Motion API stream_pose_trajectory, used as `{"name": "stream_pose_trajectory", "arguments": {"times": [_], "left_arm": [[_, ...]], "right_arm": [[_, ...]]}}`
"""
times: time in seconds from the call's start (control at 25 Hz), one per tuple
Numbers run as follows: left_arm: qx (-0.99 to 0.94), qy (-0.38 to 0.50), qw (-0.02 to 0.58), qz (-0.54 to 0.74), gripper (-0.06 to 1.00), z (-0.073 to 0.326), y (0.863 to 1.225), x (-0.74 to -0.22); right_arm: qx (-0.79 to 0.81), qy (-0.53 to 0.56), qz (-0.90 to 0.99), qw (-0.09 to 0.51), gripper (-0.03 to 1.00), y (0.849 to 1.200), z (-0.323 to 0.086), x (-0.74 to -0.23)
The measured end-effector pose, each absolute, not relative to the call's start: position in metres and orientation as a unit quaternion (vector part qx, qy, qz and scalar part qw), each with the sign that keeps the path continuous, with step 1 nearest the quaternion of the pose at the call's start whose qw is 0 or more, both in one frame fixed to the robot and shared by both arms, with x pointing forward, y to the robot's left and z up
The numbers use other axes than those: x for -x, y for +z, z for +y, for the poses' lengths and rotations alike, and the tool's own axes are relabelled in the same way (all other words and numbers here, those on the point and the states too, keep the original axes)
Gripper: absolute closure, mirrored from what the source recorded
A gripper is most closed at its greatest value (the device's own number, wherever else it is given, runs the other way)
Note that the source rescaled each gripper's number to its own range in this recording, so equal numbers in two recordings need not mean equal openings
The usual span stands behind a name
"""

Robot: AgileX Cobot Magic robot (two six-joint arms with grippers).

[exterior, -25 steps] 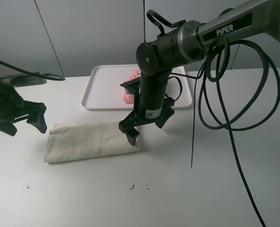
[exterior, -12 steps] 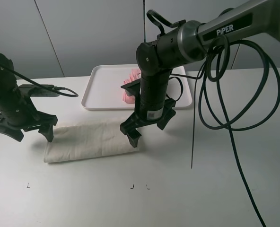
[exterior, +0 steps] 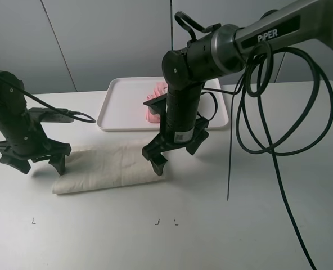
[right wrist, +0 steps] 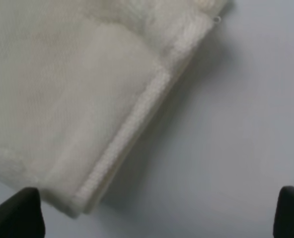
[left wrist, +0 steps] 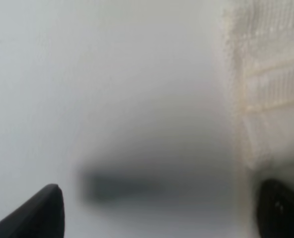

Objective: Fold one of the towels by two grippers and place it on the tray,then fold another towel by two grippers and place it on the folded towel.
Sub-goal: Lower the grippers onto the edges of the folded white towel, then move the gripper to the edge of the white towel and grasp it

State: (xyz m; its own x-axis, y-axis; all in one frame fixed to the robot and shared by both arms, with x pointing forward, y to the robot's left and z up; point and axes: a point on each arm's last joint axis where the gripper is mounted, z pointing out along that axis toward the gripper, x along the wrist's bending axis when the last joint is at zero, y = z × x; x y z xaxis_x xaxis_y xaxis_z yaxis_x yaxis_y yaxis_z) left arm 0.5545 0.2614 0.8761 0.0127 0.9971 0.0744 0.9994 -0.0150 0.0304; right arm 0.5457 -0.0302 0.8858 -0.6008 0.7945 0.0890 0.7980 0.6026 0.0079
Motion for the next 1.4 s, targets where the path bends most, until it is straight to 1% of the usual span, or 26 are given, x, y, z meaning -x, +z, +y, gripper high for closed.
{"name": "stream_pose_trajectory", "arguments": {"times": [0.28,0.68,1.04,1.32,1.4], "left_arm": [[0.711,-0.035,0.017,-0.702,-0.06,0.261,0.874,-0.555],[0.711,-0.035,0.017,-0.702,-0.06,0.261,0.874,-0.555],[0.711,-0.035,0.017,-0.702,-0.06,0.261,0.874,-0.555],[0.711,-0.035,0.018,-0.702,-0.06,0.261,0.874,-0.555],[0.711,-0.035,0.018,-0.702,-0.06,0.261,0.874,-0.555]], "right_arm": [[0.446,-0.027,-0.894,0.040,-0.03,0.888,-0.029,-0.547],[0.442,-0.070,-0.894,0.022,-0.03,0.910,-0.014,-0.564],[0.467,-0.047,-0.883,0.032,-0.03,0.881,-0.010,-0.569],[0.487,-0.055,-0.872,0.020,-0.03,0.878,-0.009,-0.573],[0.489,-0.054,-0.870,0.022,-0.02,0.875,-0.008,-0.573]]}}
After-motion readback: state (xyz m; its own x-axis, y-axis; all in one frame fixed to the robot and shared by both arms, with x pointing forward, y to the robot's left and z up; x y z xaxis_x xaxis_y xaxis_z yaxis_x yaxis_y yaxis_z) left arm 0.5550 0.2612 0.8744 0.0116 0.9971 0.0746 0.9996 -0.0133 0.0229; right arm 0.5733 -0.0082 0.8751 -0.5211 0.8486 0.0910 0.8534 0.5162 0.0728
